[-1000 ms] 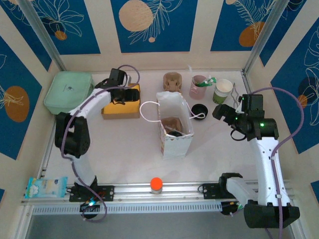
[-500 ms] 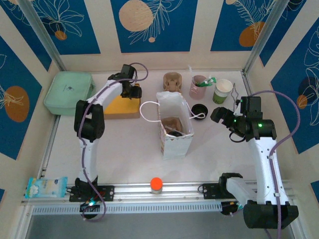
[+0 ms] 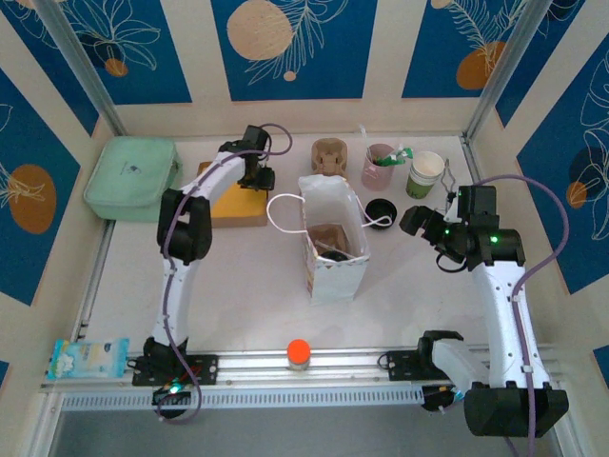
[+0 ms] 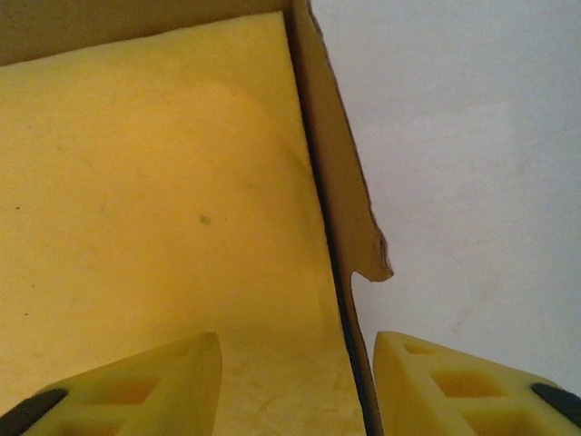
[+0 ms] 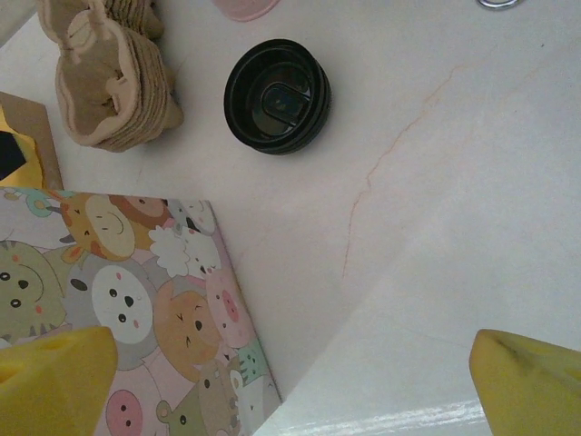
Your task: Pack the takeout coffee
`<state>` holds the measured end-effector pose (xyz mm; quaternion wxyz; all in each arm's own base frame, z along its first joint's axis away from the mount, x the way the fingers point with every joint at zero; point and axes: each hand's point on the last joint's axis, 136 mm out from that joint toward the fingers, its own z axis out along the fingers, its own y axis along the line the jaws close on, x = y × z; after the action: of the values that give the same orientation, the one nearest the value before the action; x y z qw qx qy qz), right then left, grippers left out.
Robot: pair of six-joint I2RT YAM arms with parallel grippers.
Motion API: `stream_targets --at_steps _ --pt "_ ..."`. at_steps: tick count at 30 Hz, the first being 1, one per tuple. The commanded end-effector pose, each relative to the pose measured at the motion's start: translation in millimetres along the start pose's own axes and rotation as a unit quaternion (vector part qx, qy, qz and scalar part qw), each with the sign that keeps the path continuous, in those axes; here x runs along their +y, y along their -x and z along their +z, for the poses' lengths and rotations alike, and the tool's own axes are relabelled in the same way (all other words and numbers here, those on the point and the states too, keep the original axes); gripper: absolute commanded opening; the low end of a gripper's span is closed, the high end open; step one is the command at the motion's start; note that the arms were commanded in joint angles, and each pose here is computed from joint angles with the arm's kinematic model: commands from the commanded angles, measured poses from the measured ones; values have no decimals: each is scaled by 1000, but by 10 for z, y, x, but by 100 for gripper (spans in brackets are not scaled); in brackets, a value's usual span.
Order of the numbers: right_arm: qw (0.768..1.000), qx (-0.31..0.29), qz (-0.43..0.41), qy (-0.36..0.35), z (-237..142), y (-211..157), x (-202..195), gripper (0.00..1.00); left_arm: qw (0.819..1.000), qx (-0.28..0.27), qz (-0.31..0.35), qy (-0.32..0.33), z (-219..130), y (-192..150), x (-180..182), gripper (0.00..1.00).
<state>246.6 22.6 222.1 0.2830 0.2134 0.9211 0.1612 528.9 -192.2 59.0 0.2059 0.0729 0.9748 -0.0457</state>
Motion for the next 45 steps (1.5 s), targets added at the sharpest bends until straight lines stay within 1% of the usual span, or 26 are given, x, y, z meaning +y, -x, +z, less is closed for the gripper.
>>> stream_targets --at_steps 1,10,19,24,27,31,40,45 --pt "1000 1 -7 11 8 3 26 100 1000 13 14 13 32 -36 0 45" --pt "1000 1 -7 14 10 7 34 99 999 19 20 22 95 -63 27 36" --pt "1000 -2 -7 16 -7 46 60 98 1000 23 15 8 126 -83 -34 37" --pt "1000 -6 -9 18 -29 65 73 98 1000 23 16 4 141 -77 -57 35" --pt "1000 -7 -10 17 -32 70 71 98 1000 25 17 5 154 -76 -56 31" --pt "1000 -8 -12 17 -42 75 74 97 999 23 22 10 146 -58 -33 20" --pt "1000 -8 -11 20 -45 75 86 95 999 10 31 14 3 25 -8 1" --pt "1000 -8 -12 19 -45 61 75 94 999 -3 33 11 -156 91 -12 0"
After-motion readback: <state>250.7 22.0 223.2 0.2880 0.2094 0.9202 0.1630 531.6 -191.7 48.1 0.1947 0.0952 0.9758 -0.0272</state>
